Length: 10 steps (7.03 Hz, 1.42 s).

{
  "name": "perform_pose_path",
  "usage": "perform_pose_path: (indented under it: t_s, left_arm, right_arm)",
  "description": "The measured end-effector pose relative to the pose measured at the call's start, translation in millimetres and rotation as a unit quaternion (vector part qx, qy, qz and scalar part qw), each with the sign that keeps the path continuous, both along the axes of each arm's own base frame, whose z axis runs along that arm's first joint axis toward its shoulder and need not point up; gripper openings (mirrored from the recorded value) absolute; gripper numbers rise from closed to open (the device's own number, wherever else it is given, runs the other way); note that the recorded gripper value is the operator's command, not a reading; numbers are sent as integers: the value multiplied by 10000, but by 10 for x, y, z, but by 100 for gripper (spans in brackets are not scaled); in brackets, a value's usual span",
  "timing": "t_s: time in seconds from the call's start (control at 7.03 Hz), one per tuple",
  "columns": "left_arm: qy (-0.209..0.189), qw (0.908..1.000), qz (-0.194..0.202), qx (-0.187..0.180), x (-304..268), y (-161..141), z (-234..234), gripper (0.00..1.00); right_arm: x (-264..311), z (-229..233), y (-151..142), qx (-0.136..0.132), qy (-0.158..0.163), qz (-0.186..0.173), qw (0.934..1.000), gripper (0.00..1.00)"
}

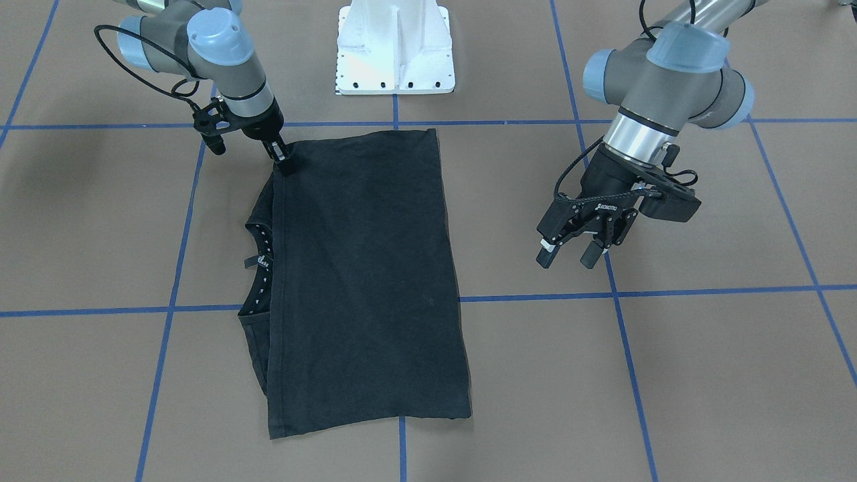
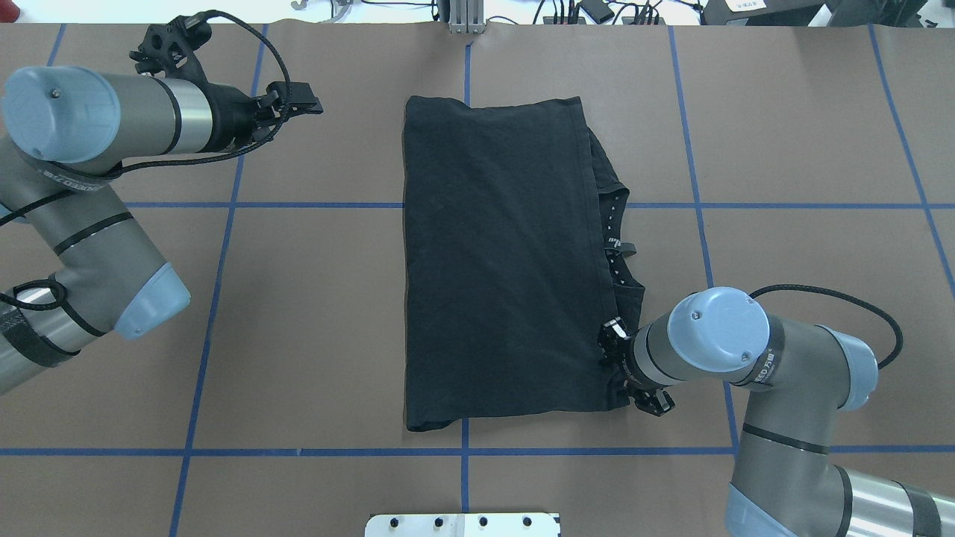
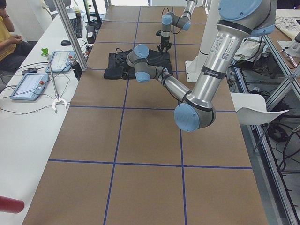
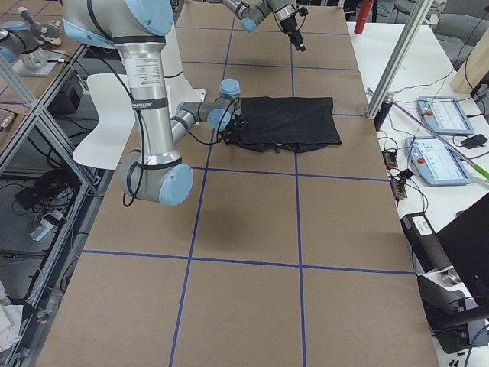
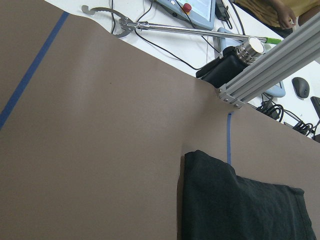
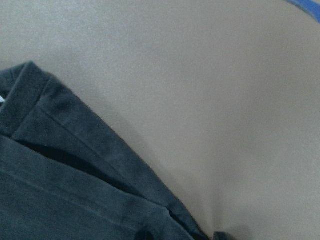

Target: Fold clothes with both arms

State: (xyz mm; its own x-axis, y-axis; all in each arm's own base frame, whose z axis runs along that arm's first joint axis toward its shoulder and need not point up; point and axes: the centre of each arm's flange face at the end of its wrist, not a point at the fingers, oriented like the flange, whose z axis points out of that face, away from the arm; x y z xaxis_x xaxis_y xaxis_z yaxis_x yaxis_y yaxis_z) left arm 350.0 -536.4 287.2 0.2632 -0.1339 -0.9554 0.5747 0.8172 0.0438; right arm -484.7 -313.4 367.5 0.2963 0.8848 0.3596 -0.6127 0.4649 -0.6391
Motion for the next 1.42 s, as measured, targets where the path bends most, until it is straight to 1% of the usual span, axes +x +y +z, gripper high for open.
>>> perform_pose_path:
  t_s: [0.14, 0.71, 1.0, 1.28, 1.42]
  left_arm:
    - [0, 10000, 2, 0, -4, 8, 4, 99]
    - [-11, 10000, 4, -10, -26, 36, 36, 99]
    - [-3, 10000, 7, -7, -31, 43, 31, 99]
    - [143, 9999, 22, -85, -5, 109, -34, 99]
    - [293, 9994, 40, -155, 31, 185, -107, 99]
  right_arm:
    - [-4, 8, -10, -3, 7, 7, 10000, 0]
    - [26, -24, -52, -1, -43, 35, 10000, 0]
    - [129, -100, -122, -19, -134, 36, 9999, 0]
    - [285, -180, -210, -102, -245, 48, 9996, 0]
    - [312, -193, -212, -120, -268, 37, 9996, 0]
